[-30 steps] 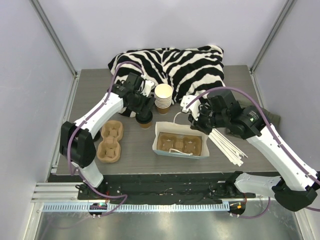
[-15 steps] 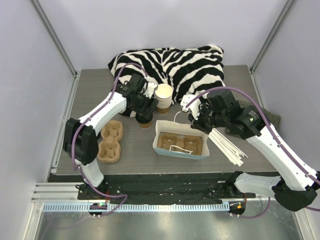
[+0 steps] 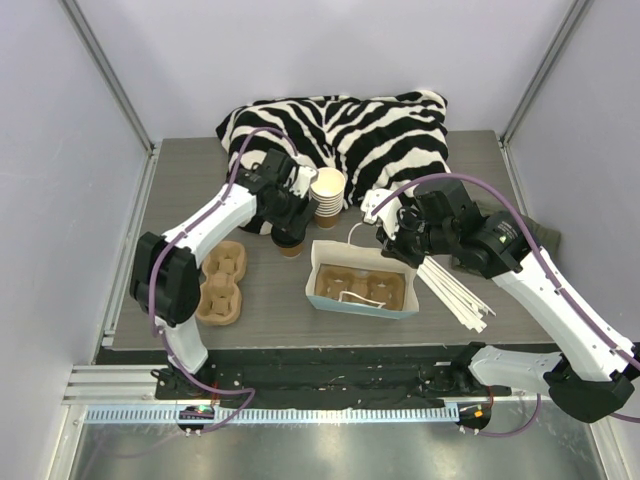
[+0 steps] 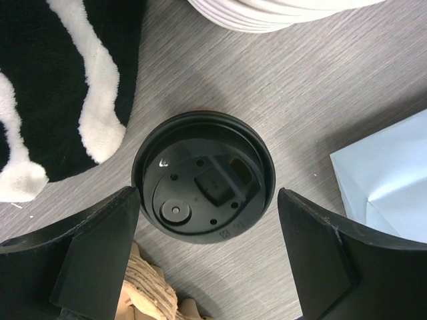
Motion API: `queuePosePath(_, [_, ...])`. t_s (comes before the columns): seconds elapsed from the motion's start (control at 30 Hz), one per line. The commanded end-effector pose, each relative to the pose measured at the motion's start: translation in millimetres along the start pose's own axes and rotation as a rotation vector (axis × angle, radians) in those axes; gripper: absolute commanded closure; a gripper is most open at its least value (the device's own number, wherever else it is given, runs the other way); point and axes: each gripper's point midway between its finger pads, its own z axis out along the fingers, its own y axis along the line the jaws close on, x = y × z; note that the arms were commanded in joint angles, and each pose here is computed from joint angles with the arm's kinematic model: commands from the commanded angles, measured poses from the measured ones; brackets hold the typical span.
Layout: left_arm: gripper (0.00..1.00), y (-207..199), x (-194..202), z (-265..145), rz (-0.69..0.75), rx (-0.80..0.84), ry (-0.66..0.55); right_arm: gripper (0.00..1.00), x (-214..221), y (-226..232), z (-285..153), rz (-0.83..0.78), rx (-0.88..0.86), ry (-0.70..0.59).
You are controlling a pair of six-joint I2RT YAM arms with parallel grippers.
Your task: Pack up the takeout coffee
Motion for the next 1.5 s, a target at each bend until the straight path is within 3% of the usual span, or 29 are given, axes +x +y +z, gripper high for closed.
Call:
queuePosePath(0.0, [0.12,2,-16,4,0.044,-0.021,-0.043,0.99,-9,-3,0,-0.005,0.012,-0.034])
queuePosePath(0.33, [0.21,5,-8,11,0.054,-0.039,-0.017,0.99,-8,-3,0,-0.004,0.013,-0.032])
queuePosePath(0.5, [0.36,2,-2,6,0.061,-0.027,-0.007,0.99,-12,-4,0,0.006,0.020,-0.043])
queuePosePath(0.67, [0.51,-11,-16,-42,0.056,0.015,-0.108,0.99,-25,-9,-12,0.038,0.090,-0.167])
queuePosePath(1.1, [0.64,-39,-7,-152,0.080,0.091,-0.272,0.99,-10,-5,-14,0.048,0.119,-0.182])
queuePosePath(1.23, [0.68,-36,19,-144,0.083,0.076,-0.156,0.99,-11,-4,-11,0.049,0.106,-0.178])
queuePosePath(1.47, [0.69,-18,31,-128,0.105,-0.034,-0.089,0.99,-10,-6,-7,0.048,0.106,-0.166])
